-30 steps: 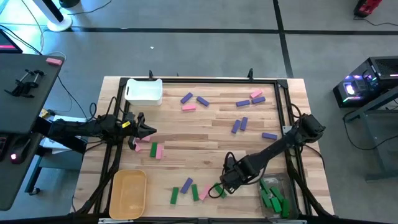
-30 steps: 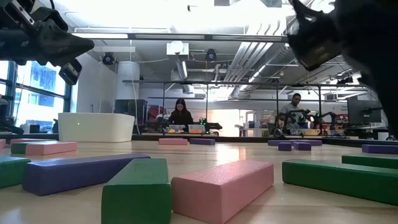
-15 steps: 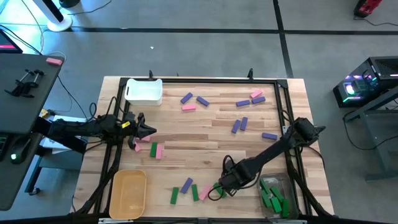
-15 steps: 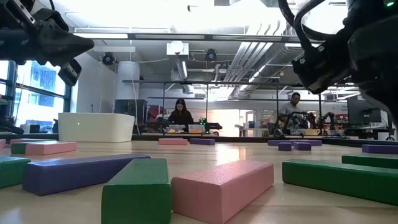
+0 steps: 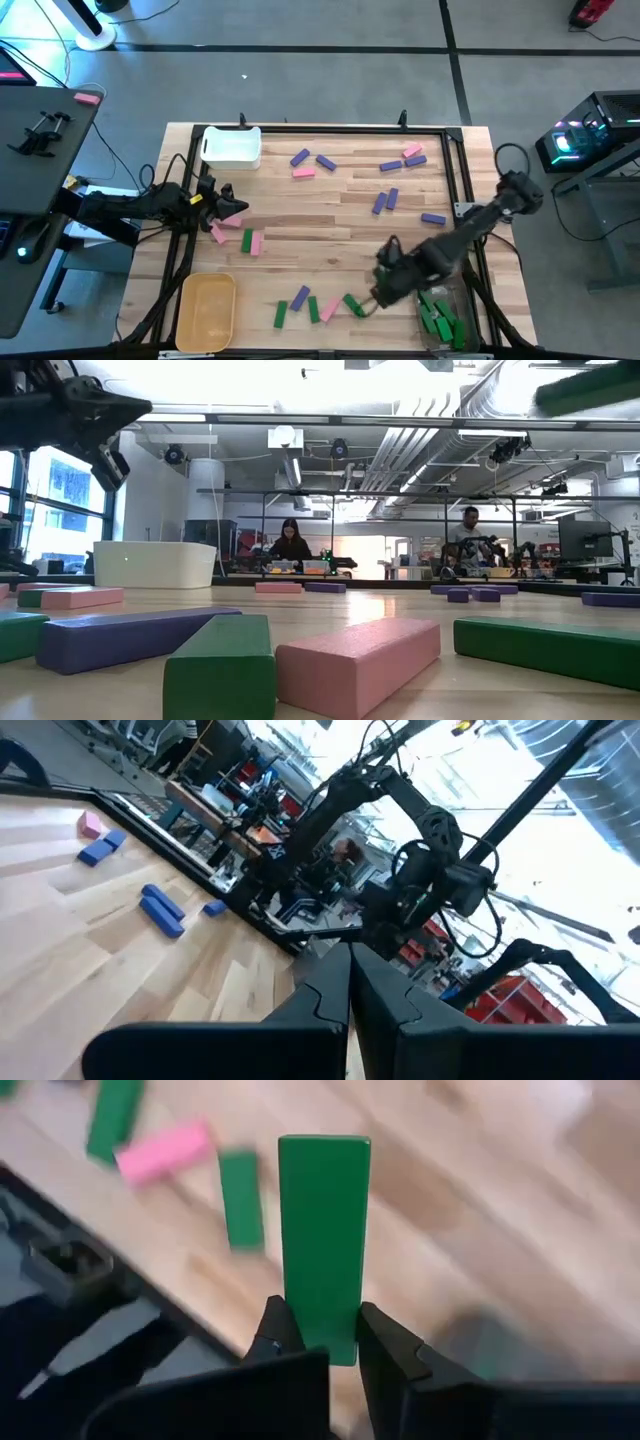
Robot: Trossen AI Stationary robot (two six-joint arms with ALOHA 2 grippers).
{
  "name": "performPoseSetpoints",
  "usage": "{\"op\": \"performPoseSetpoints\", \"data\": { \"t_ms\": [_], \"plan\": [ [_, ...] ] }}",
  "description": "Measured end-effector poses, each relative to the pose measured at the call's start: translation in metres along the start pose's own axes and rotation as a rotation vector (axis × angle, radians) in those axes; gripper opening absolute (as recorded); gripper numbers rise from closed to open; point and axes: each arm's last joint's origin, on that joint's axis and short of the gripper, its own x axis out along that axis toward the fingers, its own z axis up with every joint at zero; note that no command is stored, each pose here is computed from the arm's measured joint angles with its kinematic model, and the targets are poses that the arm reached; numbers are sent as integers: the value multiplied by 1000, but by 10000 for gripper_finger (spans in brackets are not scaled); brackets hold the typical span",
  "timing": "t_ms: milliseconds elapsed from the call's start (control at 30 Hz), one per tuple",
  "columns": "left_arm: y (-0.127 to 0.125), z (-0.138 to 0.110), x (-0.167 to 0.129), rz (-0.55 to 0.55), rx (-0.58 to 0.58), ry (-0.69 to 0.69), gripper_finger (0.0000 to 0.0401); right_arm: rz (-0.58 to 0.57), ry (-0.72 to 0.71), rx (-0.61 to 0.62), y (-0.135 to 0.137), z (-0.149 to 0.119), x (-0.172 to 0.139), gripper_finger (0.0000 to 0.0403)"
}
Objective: Sort blocks
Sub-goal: Put the green wooden block into the black bin
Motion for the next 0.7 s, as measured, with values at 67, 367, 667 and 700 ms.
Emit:
{"op": "performPoseSetpoints", "data": {
  "t_ms": [67, 367, 667, 700],
  "plan": [
    [0, 0, 0, 1, -7, 1, 0, -18, 41, 30, -4, -19, -4, 4],
    [1, 0, 0, 27, 2, -21, 0, -174, 195, 267, -30, -111, 2, 4],
    [1, 1, 0, 42, 2, -31, 0, -315, 278, 353, -44, -133, -2, 72],
    [1, 1, 0, 42, 3, -32, 0, -313, 280, 354, -43, -133, -2, 90]
  ]
}}
